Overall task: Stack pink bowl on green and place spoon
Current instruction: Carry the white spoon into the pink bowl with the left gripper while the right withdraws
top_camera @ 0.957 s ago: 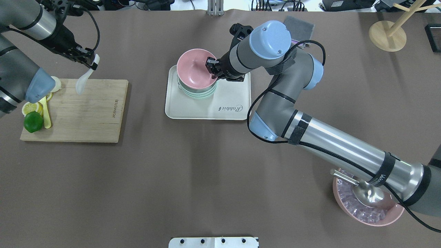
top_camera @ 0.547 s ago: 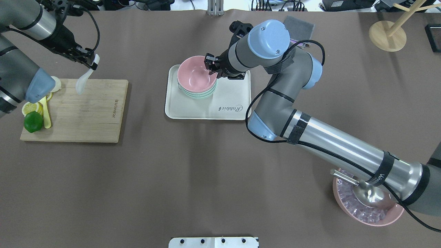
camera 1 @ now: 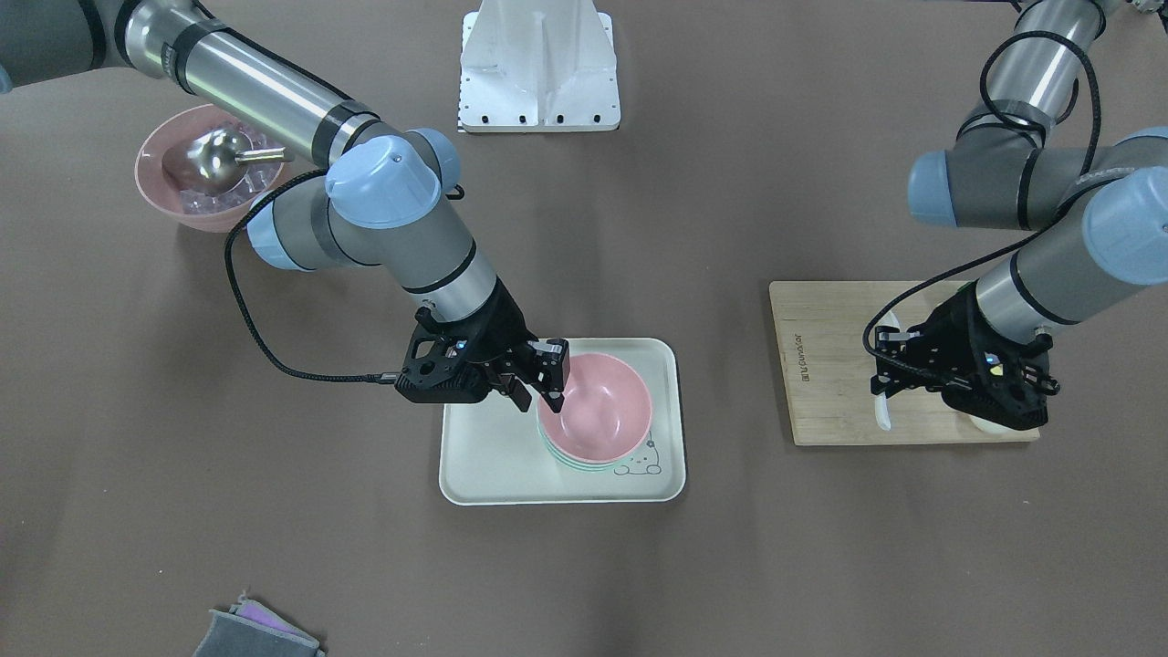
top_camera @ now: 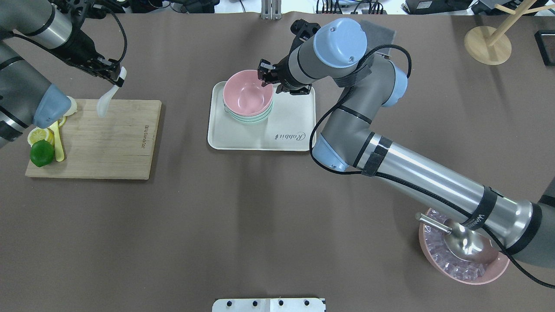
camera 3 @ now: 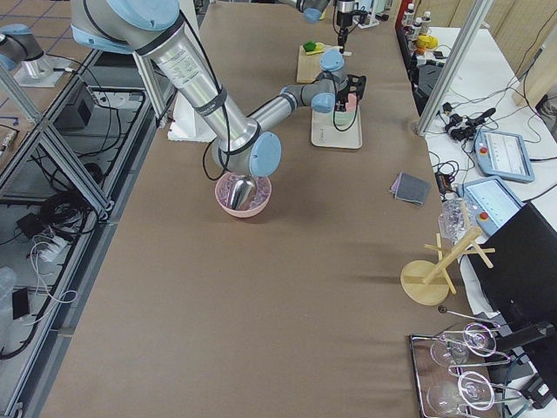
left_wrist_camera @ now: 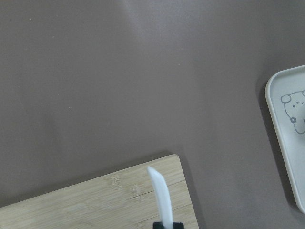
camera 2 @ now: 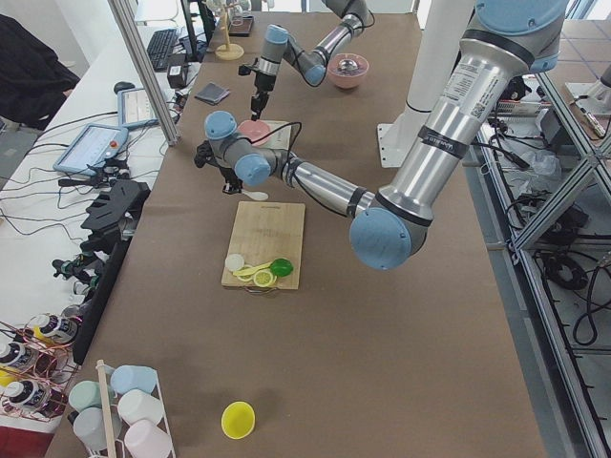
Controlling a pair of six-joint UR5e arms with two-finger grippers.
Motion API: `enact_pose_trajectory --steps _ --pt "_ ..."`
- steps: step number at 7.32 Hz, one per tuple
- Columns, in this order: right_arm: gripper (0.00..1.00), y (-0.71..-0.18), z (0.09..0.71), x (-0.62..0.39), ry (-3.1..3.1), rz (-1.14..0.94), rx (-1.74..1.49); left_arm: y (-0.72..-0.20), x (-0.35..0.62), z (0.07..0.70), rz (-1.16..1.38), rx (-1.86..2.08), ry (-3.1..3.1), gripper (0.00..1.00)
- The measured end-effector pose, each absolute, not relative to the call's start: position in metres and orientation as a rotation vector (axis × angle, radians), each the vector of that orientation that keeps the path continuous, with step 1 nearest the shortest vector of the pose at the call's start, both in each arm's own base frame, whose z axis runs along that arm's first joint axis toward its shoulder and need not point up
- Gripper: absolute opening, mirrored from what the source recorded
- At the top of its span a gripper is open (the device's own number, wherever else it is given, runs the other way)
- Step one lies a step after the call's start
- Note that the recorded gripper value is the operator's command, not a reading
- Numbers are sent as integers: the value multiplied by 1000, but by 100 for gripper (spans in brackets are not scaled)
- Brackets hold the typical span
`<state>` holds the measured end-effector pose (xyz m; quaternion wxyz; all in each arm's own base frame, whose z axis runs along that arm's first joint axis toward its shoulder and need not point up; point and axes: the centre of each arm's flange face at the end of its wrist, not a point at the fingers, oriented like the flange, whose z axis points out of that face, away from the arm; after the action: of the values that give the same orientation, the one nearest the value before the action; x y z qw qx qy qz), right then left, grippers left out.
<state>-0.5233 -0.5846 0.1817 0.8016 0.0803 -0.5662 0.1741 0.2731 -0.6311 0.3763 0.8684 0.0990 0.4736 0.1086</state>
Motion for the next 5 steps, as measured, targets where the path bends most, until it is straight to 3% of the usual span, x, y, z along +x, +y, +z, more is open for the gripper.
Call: enact_pose_trajectory --steps 3,5 --pt "100 -613 174 -445 -1244 346 88 -649 289 286 121 224 1080 0" --pt "100 -617 206 -371 -1235 284 72 -662 327 232 64 267 1184 0"
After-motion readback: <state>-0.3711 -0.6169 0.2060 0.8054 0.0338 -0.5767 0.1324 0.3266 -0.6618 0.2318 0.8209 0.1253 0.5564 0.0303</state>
